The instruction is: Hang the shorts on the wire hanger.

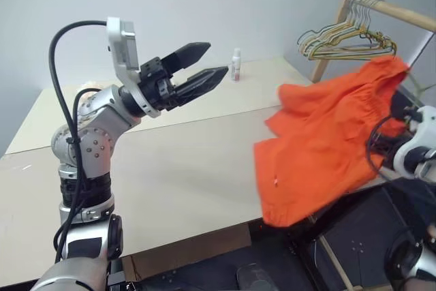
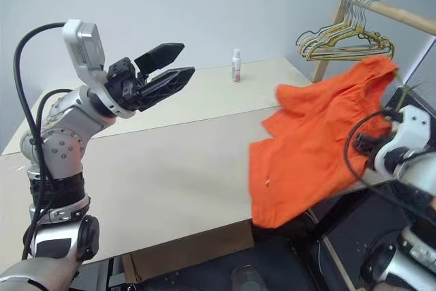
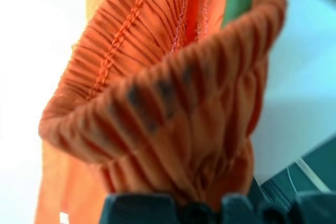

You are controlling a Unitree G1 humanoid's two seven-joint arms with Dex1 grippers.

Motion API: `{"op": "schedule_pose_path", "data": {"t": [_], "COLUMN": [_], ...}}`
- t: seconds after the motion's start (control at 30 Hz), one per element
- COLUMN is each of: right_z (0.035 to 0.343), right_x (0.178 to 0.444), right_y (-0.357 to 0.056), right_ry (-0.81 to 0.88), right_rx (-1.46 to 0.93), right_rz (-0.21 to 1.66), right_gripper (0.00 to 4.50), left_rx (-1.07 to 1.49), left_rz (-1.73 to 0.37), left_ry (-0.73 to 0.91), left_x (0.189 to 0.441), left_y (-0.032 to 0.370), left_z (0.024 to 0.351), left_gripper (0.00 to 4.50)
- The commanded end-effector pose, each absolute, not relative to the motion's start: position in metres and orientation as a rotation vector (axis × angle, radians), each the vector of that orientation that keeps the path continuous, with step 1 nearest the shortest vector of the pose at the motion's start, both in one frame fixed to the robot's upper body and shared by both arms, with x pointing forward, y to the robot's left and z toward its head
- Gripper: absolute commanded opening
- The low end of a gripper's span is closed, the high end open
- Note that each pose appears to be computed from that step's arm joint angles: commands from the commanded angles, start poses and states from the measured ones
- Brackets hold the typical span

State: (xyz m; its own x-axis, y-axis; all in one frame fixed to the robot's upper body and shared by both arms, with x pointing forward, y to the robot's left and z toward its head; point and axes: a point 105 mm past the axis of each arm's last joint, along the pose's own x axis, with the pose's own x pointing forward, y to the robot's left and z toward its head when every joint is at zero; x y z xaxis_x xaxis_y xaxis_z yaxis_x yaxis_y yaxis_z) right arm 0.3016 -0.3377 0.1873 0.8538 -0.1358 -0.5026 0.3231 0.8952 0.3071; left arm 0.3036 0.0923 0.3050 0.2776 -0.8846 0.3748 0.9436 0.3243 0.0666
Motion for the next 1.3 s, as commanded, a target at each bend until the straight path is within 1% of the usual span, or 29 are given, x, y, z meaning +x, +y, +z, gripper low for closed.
{"op": "schedule_pose_path", "data": {"t": [0.03,0.13,0.37,0.5,0.6,0.7,0.97,1.3], "right_z": [0.211,0.228,0.251,0.243,0.237,0.237,0.243,0.221], "right_x": [0.305,0.311,0.316,0.316,0.314,0.313,0.308,0.293], "right_y": [-0.353,-0.366,-0.383,-0.398,-0.406,-0.412,-0.427,-0.452], "right_ry": [0.468,0.479,0.491,0.509,0.512,0.491,0.421,0.428], "right_rx": [0.468,0.564,0.721,0.777,0.804,0.841,0.913,0.95], "right_rz": [-0.3,-0.354,-0.472,-0.61,-0.681,-0.724,-0.75,-0.883], "right_gripper": [0.0,0.0,0.0,0.0,0.0,0.0,0.0,0.0], "left_rx": [-0.149,-0.134,-0.114,-0.107,-0.105,-0.104,-0.099,-0.091], "left_rz": [-1.244,-1.237,-1.238,-1.239,-1.24,-1.242,-1.251,-1.266], "left_ry": [-0.418,-0.414,-0.415,-0.412,-0.41,-0.406,-0.395,-0.385], "left_x": [0.298,0.299,0.296,0.295,0.294,0.294,0.294,0.293], "left_y": [0.091,0.09,0.089,0.088,0.087,0.087,0.086,0.085], "left_z": [0.314,0.312,0.309,0.306,0.306,0.305,0.305,0.304], "left_gripper": [4.48,4.48,4.48,4.48,4.48,4.48,4.48,4.48]}}
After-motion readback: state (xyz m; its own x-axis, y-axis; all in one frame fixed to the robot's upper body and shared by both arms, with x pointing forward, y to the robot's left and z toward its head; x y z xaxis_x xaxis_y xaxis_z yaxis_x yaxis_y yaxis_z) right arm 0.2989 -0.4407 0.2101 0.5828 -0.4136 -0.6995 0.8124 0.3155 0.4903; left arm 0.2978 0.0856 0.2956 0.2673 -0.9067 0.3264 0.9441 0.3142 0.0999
